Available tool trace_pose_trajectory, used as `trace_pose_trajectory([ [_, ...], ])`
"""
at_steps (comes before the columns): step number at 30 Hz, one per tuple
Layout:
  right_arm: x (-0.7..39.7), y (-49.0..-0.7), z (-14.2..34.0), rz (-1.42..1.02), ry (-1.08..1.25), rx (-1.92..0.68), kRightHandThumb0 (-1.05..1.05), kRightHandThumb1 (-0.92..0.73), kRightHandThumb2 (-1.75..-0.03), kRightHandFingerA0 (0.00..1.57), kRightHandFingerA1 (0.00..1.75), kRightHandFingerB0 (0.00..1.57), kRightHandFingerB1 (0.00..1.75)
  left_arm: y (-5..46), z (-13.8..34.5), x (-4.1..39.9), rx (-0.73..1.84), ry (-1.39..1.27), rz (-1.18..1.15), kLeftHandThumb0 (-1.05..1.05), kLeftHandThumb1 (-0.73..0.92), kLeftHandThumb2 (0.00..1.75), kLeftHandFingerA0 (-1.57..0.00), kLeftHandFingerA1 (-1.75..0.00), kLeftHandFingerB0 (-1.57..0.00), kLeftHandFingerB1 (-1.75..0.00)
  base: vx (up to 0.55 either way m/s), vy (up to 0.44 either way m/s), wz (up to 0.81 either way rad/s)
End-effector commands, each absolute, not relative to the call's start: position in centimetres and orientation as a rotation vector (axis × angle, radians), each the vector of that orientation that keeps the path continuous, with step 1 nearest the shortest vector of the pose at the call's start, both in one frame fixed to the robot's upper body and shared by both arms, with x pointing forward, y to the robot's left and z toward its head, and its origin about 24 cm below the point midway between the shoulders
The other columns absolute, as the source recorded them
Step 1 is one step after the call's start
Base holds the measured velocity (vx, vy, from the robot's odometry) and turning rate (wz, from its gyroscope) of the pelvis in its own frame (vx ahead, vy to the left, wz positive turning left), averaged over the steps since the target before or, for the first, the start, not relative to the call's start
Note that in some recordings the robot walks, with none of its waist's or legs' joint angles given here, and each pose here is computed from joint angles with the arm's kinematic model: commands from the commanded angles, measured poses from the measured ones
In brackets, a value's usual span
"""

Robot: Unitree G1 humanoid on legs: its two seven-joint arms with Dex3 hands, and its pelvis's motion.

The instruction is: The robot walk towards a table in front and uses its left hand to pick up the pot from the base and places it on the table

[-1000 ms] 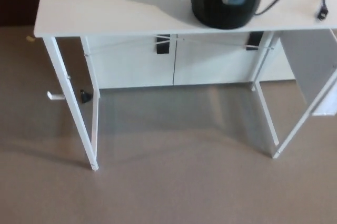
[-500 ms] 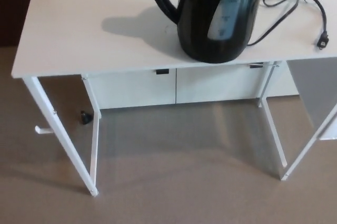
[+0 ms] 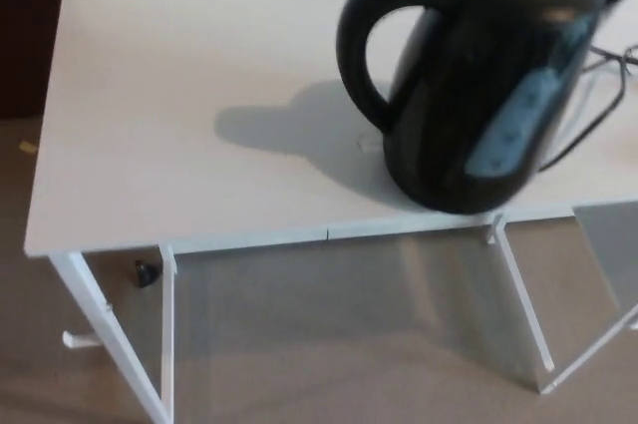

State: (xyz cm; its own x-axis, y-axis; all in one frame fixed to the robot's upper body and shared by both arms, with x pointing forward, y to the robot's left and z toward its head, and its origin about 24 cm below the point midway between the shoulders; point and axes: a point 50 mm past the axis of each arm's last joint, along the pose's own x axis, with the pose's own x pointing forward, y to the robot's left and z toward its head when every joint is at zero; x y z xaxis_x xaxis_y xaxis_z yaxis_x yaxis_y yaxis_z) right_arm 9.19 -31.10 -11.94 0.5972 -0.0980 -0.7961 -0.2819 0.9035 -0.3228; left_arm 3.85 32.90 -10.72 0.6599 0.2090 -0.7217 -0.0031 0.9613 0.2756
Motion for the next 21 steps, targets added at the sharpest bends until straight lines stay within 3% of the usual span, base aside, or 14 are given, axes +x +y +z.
trace_pose_trajectory([
  [1, 8.84, -31.49, -11.87, 0.104, 0.947, -0.45, -0.92, -0.31, -0.71, 0.53, 0.69, 0.49, 0.61, 33.17, -10.54, 3.56, 0.285, 0.852, 0.111, -0.63, 0.47, 0.75, -0.22, -0.4, -0.16, -0.37, 0.21, 0.041, 0.07],
  [17, 9.15, -31.4, -11.85, 0.101, 0.938, -0.455, -0.96, -0.3, -0.7, 0.55, 0.66, 0.49, 0.57, 33.3, -10.37, 3.92, 0.285, 0.833, 0.117, -0.61, 0.47, 0.75, -0.24, -0.41, -0.16, -0.37, 0.21, -0.087, -0.03],
  [21, 9.02, -31.38, -11.86, 0.102, 0.938, -0.445, -0.91, -0.3, -0.71, 0.53, 0.67, 0.52, 0.6, 33.29, -10.42, 3.86, 0.291, 0.837, 0.123, -0.62, 0.47, 0.75, -0.24, -0.41, -0.17, -0.38, 0.04, 0.148, -0.11],
])
